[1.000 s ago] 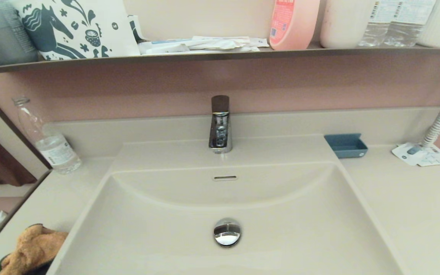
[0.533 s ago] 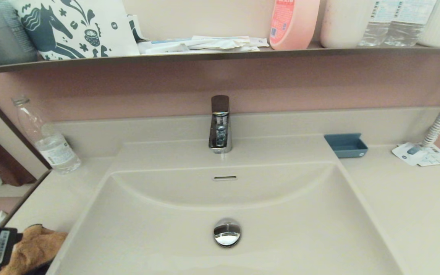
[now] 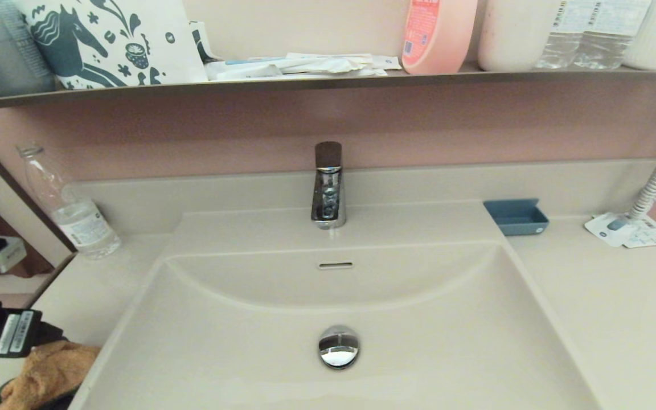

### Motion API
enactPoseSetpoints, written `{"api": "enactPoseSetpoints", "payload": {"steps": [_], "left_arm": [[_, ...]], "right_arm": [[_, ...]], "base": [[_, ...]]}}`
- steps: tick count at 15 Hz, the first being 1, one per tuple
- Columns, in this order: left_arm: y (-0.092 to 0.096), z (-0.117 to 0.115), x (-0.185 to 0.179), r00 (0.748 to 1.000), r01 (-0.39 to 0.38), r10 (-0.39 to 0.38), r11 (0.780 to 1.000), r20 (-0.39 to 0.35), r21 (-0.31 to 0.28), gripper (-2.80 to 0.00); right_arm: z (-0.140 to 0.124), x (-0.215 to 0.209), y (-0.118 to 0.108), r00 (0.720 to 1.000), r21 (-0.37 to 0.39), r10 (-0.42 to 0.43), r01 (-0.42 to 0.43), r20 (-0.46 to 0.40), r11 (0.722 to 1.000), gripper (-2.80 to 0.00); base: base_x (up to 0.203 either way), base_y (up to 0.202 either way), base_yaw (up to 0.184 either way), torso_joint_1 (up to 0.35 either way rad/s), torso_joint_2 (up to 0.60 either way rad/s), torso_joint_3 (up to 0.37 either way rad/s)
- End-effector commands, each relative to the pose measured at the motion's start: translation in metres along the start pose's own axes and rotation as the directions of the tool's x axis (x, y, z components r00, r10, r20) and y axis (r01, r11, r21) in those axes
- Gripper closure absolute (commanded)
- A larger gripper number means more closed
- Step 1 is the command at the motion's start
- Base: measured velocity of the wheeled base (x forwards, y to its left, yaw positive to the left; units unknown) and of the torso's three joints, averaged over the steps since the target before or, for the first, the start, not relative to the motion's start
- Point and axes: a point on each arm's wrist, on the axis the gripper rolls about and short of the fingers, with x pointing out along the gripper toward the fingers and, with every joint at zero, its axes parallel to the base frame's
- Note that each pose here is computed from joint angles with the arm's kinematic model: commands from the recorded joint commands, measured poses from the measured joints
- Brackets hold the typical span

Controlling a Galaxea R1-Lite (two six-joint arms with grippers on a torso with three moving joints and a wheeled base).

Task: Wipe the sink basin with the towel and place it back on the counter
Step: Pick up the cloth

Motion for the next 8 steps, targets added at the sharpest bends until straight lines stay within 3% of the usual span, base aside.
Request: {"api": "enactPoseSetpoints", "payload": {"steps": [1, 3, 8], "left_arm": [[0.002, 0.000, 0.013, 0.999, 0.003, -0.004, 1.000, -0.053, -0.008, -2.80], [0.003, -0.005, 0.016, 0.997, 0.010, -0.011, 1.000, -0.080, -0.019, -2.80], [0.001, -0.021, 0.034, 0.982, 0.104, -0.112, 0.993, -0.155, -0.058, -2.80]], "right_arm": [[0.000, 0.000, 0.000, 1.000, 0.000, 0.001, -0.001, -0.001, 1.000, 0.00], [0.000, 0.000, 0.000, 1.000, 0.000, 0.001, -0.001, -0.001, 1.000, 0.00], [0.000, 0.000, 0.000, 1.000, 0.000, 0.001, -0.001, -0.001, 1.000, 0.00]], "base": [[0.000, 0.000, 0.000, 0.000, 0.00, 0.000], [0.000, 0.000, 0.000, 0.000, 0.00, 0.000], [0.000, 0.000, 0.000, 0.000, 0.00, 0.000]]}}
